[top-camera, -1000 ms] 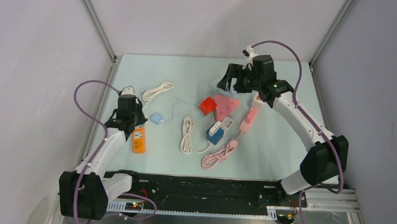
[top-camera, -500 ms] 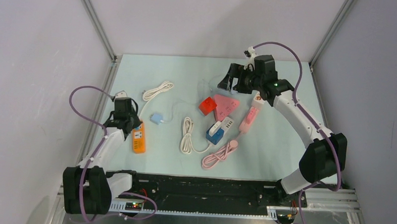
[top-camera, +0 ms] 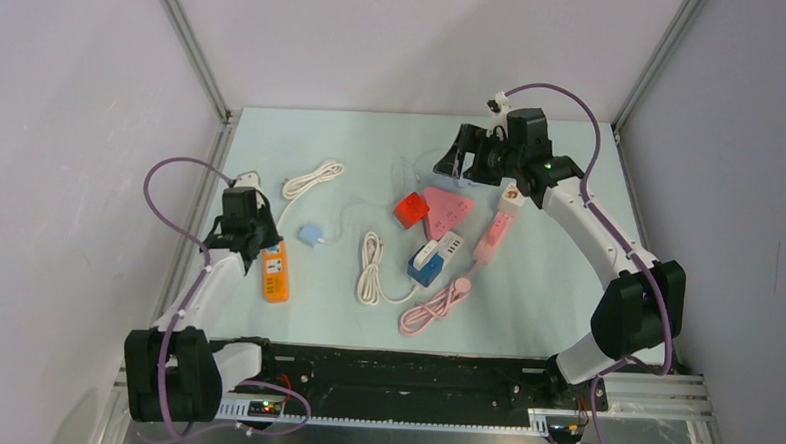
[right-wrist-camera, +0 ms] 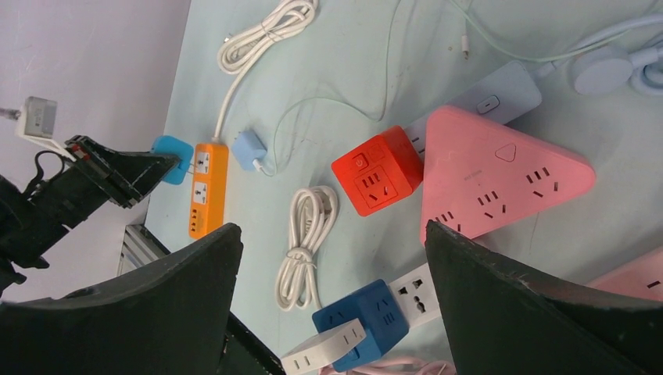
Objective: Insert the plug
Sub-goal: Insert the plug into the socket.
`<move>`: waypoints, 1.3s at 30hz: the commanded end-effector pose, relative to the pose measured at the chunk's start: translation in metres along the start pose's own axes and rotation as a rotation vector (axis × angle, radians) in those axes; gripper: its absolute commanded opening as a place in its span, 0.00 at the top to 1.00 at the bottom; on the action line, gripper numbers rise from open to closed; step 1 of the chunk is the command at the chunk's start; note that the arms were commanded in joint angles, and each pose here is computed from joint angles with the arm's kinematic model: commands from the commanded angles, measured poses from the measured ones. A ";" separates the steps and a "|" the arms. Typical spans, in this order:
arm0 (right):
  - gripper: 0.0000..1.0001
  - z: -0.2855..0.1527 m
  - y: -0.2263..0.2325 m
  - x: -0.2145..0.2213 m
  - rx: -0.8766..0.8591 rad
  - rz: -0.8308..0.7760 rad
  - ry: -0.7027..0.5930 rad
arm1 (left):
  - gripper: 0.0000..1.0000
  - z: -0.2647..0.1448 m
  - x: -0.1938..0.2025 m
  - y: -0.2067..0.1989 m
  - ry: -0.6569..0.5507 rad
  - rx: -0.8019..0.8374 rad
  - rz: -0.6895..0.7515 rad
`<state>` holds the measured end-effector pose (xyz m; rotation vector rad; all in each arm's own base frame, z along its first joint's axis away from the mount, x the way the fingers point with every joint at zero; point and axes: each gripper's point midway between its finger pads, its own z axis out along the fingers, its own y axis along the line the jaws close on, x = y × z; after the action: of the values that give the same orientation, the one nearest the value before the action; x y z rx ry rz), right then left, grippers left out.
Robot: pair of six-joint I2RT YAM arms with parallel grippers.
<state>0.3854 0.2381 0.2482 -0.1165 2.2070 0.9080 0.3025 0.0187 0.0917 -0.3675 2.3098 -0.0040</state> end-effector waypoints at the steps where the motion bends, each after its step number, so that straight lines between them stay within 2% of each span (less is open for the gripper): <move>1: 0.09 0.002 0.000 -0.003 -0.017 0.004 -0.004 | 1.00 -0.015 -0.044 -0.008 -0.131 0.048 0.039; 7: 0.10 0.004 -0.003 -0.002 -0.015 0.012 0.006 | 1.00 0.001 -0.032 -0.009 -0.062 0.047 0.026; 39: 0.11 0.001 -0.018 -0.006 0.009 0.033 0.002 | 1.00 0.021 -0.006 0.004 0.013 -0.015 0.011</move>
<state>0.3946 0.2244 0.2388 -0.0729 2.2312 0.9005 0.3187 0.0187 0.0762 -0.3419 2.3573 -0.0132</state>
